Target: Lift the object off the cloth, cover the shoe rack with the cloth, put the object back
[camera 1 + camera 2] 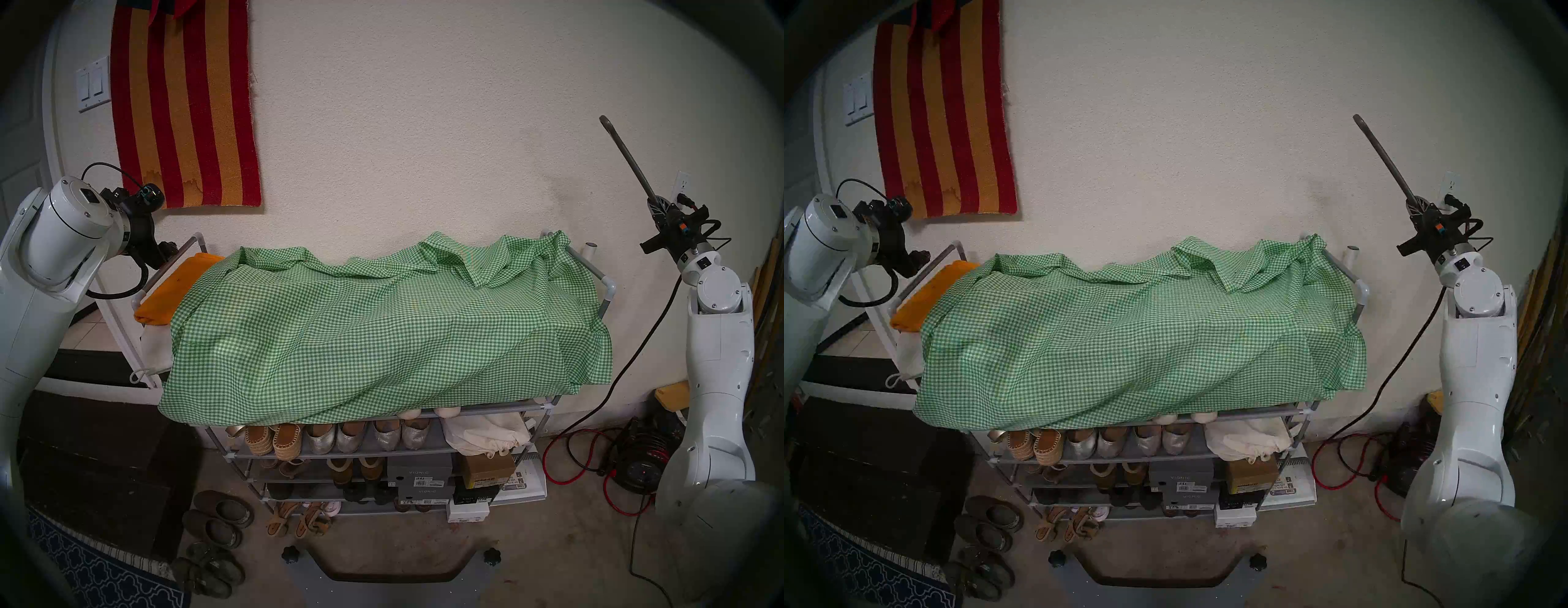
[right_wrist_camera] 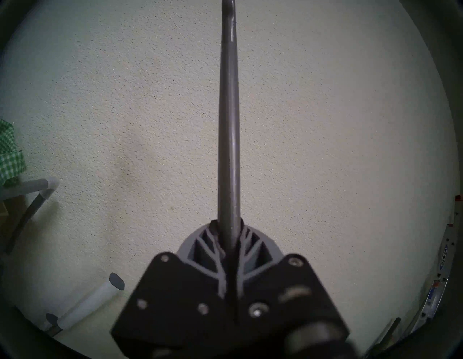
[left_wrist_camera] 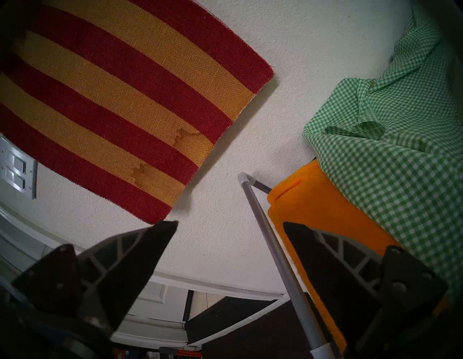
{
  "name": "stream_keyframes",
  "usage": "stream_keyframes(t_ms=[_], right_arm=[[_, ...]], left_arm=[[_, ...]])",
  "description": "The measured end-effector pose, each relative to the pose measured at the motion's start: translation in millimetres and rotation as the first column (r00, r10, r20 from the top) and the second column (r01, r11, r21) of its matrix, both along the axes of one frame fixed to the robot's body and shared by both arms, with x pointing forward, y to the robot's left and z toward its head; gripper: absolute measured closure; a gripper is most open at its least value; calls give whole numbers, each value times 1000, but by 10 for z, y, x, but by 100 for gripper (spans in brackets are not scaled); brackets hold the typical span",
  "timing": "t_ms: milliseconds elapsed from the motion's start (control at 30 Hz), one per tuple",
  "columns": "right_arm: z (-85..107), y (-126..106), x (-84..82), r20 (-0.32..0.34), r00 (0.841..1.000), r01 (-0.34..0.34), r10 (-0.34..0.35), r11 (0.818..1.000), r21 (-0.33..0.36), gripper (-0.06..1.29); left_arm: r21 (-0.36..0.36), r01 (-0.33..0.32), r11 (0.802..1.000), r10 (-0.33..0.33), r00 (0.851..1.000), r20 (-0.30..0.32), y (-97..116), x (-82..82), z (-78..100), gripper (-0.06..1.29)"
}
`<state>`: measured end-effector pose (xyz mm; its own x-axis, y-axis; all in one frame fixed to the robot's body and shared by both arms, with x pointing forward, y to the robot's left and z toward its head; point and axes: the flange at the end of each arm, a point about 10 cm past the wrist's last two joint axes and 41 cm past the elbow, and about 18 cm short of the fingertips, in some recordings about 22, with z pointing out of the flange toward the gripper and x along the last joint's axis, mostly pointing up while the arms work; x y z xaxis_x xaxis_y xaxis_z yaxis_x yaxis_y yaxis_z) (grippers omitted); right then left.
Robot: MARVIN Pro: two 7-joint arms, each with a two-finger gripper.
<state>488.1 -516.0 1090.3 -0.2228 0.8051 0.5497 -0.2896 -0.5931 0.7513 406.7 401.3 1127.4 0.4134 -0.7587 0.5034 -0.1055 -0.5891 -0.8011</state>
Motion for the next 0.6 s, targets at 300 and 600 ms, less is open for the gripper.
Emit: stream_keyframes(t_ms=[300,600], right_arm=[[33,-11,-15,18,1000,5,-5,1000,-3,120],[38,-2,-12,27,1000,8,-8,1000,-3,120]], left_arm=[[76,9,997,-10,1000,16,-83,64,12,4],[119,26,993,-29,999,20,-128,167,14,4]])
